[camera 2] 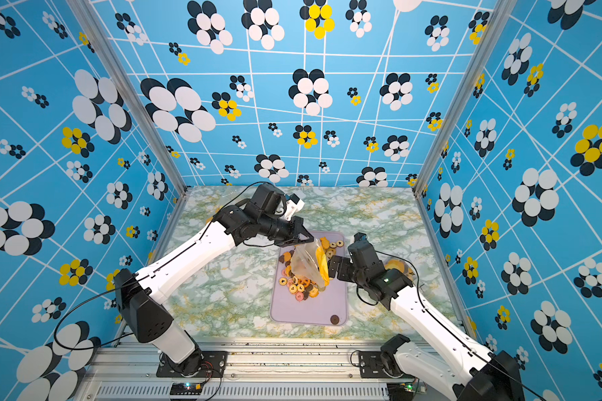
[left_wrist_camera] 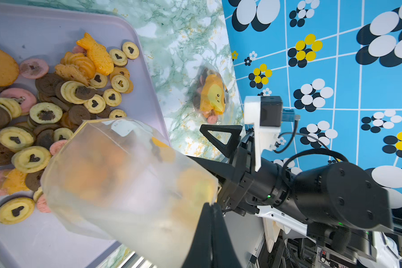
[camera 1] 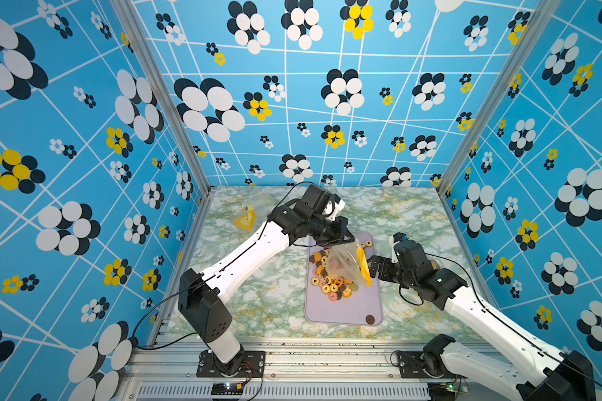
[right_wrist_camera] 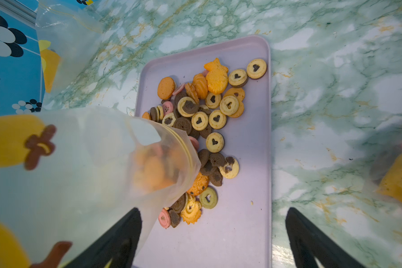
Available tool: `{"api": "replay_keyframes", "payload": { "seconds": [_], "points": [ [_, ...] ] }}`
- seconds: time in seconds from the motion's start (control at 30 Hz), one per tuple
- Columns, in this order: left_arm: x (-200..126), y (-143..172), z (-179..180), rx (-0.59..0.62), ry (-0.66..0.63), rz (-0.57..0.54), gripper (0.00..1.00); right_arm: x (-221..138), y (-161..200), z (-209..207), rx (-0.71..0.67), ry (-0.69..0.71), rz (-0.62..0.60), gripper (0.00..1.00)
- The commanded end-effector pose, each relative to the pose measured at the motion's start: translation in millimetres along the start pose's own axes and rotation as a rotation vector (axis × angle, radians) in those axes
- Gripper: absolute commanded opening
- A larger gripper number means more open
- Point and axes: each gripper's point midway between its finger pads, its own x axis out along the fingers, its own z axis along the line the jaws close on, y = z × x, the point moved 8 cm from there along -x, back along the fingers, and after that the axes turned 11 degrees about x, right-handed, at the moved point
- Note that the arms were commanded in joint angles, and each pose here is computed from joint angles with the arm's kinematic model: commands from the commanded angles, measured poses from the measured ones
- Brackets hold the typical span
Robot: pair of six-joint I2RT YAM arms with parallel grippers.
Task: Pour cookies out of the ziploc bag
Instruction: 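Pour the cookies out of the ziploc bag onto the tray.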
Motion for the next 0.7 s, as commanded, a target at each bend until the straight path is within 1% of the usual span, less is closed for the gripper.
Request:
{"api": "replay_keyframes", "payload": {
  "seconds": [0.0, 0.13, 0.23, 0.3, 0.53, 0.6, 0.67],
  "points": [
    [13.6, 10.0, 15.0, -0.02, -0.012, 0.029, 0.0, 4.3, 0.1, -0.9, 0.016, -0.006, 0.006, 0.99],
    [40.5, 19.1, 40.2, -0.056, -0.026, 0.067, 0.0, 4.5, 0.6, -2.1, 0.016, -0.003, 0.007, 0.99],
    [46.5, 19.5, 43.5, -0.067, -0.022, 0.075, 0.0, 4.4, -0.2, -2.7, 0.016, -0.001, 0.006, 0.99],
    [40.0, 16.0, 35.9, -0.059, -0.02, 0.068, 0.0, 4.4, -0.1, -3.5, 0.016, 0.0, 0.007, 0.99],
    [-10.8, -5.1, -6.8, 0.021, -0.018, -0.005, 0.0, 9.4, 0.1, -3.4, 0.023, -0.007, 0.015, 0.99],
    [-16.1, -6.2, -10.0, 0.026, -0.015, -0.011, 0.0, 10.7, -0.1, -2.7, 0.027, -0.012, 0.016, 0.99],
    [-13.7, -5.9, -5.0, 0.025, -0.028, -0.009, 0.0, 11.6, -0.1, -2.8, 0.027, -0.011, 0.017, 0.99]
  ]
}}
